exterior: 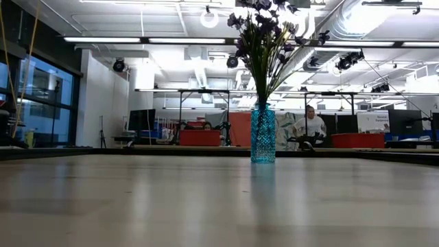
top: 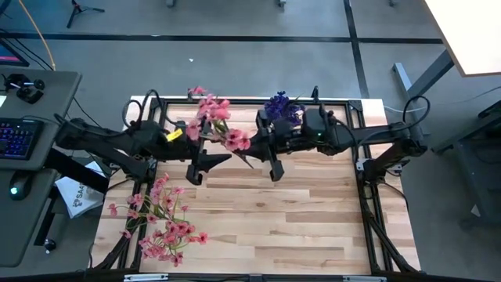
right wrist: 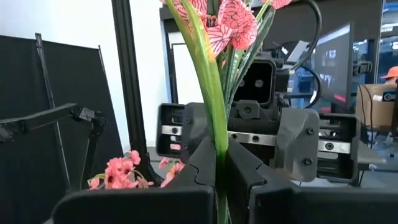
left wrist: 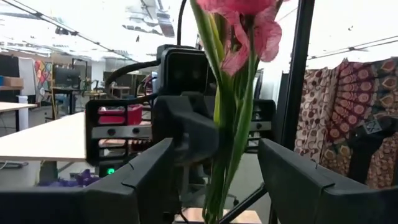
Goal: Sort flowers into vase by color
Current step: Put the pink flowers into the green vase
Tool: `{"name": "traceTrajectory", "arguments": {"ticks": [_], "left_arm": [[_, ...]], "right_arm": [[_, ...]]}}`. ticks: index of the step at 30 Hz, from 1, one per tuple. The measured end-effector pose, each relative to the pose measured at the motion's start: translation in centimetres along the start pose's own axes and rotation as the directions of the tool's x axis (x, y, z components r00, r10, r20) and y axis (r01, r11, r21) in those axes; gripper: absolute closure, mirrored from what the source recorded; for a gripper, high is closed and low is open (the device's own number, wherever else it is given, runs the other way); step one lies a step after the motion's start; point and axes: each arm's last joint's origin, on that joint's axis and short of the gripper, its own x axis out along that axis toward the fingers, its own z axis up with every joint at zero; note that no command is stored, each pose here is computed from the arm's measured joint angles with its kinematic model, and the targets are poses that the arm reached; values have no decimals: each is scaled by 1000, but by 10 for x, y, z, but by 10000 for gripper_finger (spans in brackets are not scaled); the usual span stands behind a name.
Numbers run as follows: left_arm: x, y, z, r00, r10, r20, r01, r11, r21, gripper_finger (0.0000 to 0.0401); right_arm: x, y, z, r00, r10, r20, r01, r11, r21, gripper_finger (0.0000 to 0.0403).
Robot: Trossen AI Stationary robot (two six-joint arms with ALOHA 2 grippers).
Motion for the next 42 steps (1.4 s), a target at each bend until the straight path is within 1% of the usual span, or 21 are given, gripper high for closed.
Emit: {"name": "traceTrajectory", "arguments": {"ticks": [7, 12, 18, 20, 22, 25, 29, 30, 35, 39, 42], "left_arm": [[7, -1, -4, 999, -7, 32, 7, 1000, -6, 180], [7, -1, -4, 1000, -7, 29, 7, 1000, -5, 180], [9, -1, -8, 1000, 1, 6, -1, 1000, 6, 185], [9, -1, -8, 1000, 7, -1, -7, 1000, 18, 198], [9, -1, -8, 1000, 18, 4, -18, 999, 32, 219], [10, 0, -9, 1000, 25, 3, -25, 999, 48, 272], [11, 2, -11, 1000, 28, -10, -28, 999, 44, 369], [11, 2, -11, 999, 30, -16, -29, 999, 44, 384], [1, 5, -8, 996, 58, -71, -53, 997, 61, 394], [-22, 10, 1, 981, 107, -161, -97, 993, 68, 397], [-44, 12, 8, 966, 126, -225, -113, 991, 73, 398]], "right_arm": [[6, -2, -15, 998, -5, -69, 6, 1000, 26, 402], [6, -2, -19, 994, -7, -110, 11, 999, 33, 402], [6, -2, -19, 994, -6, -112, 10, 999, 34, 402], [6, -3, -20, 993, -7, -121, 11, 999, 35, 402], [6, -2, -21, 992, -7, -129, 12, 999, 37, 402], [6, -2, -21, 991, -8, -132, 16, 998, 61, 392], [6, -3, -21, 991, -24, -130, 36, 995, 95, 357], [6, -3, -21, 991, -24, -130, 38, 994, 103, 344], [5, -2, -21, 990, -24, -142, 45, 988, 145, 262], [-4, 0, -10, 990, -16, -137, 36, 989, 143, 193], [-14, 1, 4, 994, -19, -108, 34, 989, 142, 154]]}}
